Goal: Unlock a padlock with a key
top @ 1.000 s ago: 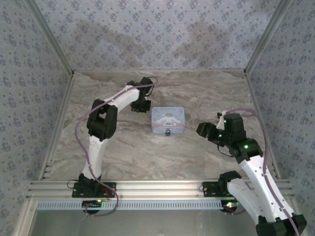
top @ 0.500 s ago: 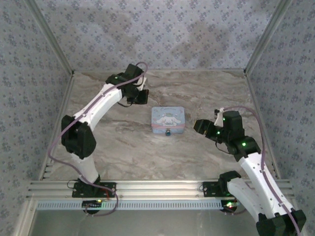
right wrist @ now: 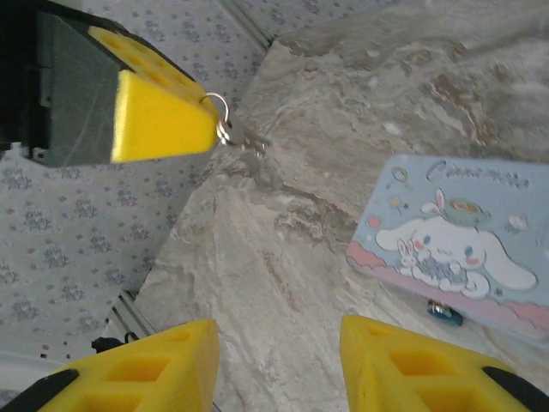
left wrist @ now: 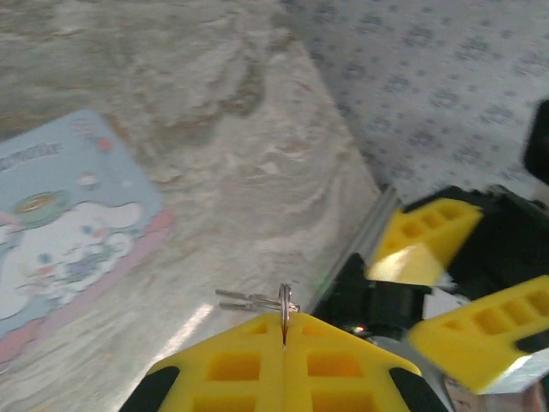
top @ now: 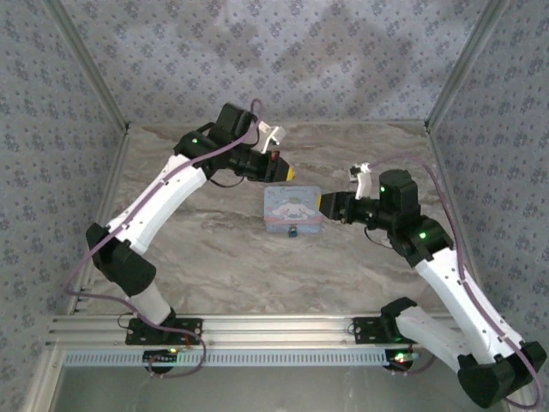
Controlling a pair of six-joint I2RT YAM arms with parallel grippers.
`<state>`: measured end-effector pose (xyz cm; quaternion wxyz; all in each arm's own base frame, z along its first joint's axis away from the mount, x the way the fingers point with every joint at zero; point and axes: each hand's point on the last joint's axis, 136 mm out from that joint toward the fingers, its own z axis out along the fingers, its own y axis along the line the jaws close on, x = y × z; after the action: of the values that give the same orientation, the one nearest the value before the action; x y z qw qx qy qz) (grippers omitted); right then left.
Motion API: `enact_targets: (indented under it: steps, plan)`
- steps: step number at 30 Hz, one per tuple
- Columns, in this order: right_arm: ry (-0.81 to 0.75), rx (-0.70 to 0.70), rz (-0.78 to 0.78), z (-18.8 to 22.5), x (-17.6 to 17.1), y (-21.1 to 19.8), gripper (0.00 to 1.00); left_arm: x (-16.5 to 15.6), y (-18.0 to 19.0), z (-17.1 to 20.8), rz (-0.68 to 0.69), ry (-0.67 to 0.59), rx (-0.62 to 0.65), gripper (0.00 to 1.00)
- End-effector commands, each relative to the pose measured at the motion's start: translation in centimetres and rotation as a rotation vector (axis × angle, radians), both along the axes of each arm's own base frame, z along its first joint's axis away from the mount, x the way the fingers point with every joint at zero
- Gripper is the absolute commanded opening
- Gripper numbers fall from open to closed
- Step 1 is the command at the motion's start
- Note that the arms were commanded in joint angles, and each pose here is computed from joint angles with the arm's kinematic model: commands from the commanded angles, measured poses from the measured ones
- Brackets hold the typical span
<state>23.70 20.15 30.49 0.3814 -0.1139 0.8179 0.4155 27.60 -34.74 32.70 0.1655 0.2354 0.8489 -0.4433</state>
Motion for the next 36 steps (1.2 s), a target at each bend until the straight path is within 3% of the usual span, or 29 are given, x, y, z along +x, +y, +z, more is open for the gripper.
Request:
enact_targets:
  steps: [1, 7, 19, 24, 28, 32, 36]
  plan:
    - [-0.121, -0.091, 0.043, 1.3, -0.1, 0.3, 0.43, -2.5, -1.3, 1.9, -0.095, 0.038, -0.046, 0.00]
    - [-0.170, -0.152, 0.066, 2.3, 0.4, 0.7, 0.45, -4.4, -2.7, 2.8, -0.159, 0.049, -0.064, 0.00]
    - [-0.204, -0.187, 0.098, 3.5, 0.3, 0.9, 0.39, -5.4, -3.2, 3.3, -0.202, 0.058, -0.069, 0.00]
    - [-0.226, -0.189, 0.102, 4.4, 0.6, 1.3, 0.43, -5.7, -3.5, 3.2, -0.220, 0.072, -0.073, 0.00]
    - [-0.241, -0.188, 0.108, 4.9, 0.8, 1.5, 0.35, -6.1, -3.6, 3.3, -0.234, 0.073, -0.073, 0.00]
    - [-0.244, -0.200, 0.125, 4.9, 0.8, 1.8, 0.16, -6.2, -3.6, 3.3, -0.238, 0.076, -0.074, 0.00]
    - [-0.249, -0.208, 0.129, 4.9, 0.8, 1.8, 0.07, -6.3, -3.7, 3.4, -0.250, 0.080, -0.079, 0.00]
